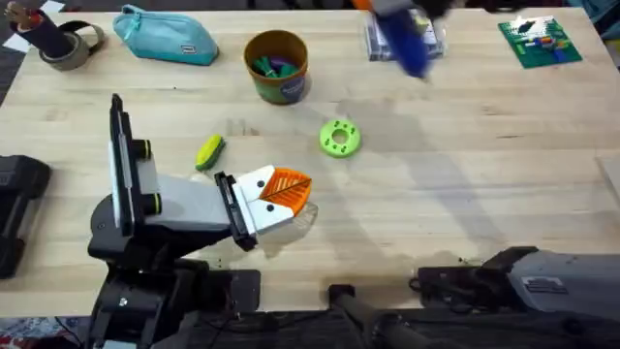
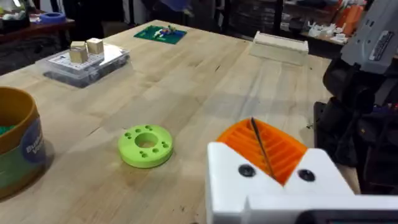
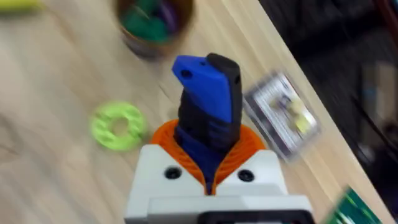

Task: Pick up the gripper from the table and insert it into the empty holder that is missing its gripper. Then pick up a screw, insert it into the mounting hole, and use the screwdriver to tighten it. Finally, clean up the table by picking up the vegetable and placing it into the bucket.

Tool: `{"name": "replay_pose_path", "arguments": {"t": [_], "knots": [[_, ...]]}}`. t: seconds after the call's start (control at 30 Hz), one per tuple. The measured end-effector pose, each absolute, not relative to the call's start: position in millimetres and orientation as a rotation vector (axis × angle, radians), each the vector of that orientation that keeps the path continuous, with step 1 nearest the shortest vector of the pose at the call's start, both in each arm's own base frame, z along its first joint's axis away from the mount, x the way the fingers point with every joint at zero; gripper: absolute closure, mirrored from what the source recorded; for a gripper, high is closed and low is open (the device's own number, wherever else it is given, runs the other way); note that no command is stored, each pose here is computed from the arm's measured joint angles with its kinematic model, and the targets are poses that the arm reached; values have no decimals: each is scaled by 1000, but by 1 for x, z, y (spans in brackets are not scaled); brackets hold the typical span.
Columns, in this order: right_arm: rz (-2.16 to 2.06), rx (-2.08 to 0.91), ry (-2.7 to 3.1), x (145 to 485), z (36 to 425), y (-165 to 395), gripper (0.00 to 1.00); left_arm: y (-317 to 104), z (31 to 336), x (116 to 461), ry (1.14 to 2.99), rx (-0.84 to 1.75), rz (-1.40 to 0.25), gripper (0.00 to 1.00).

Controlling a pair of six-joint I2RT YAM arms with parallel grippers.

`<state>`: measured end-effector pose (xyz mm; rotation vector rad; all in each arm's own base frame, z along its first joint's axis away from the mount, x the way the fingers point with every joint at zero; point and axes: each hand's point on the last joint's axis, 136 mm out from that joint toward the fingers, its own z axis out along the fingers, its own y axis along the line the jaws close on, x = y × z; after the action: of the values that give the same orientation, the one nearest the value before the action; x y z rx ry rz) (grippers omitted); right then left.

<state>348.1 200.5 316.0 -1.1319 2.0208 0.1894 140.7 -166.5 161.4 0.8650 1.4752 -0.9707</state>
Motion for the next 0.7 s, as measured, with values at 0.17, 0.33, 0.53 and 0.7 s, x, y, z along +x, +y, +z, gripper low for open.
{"name": "replay_pose_path", "arguments": {"t": [0.17, 0.33, 0.53, 0.7], "knots": [[-93, -1201, 2188, 366, 274, 140, 980, -165, 161, 143, 1480, 855, -959, 995], [-197, -1347, 2446, 361, 212, 92, 980, -164, 162, 146, 1484, 840, -940, 995], [-332, -1443, 2620, 377, 155, 60, 980, -163, 162, 148, 1487, 831, -929, 995], [-358, -1458, 2626, 401, 115, 62, 980, -163, 162, 149, 1487, 830, -927, 995]]}}
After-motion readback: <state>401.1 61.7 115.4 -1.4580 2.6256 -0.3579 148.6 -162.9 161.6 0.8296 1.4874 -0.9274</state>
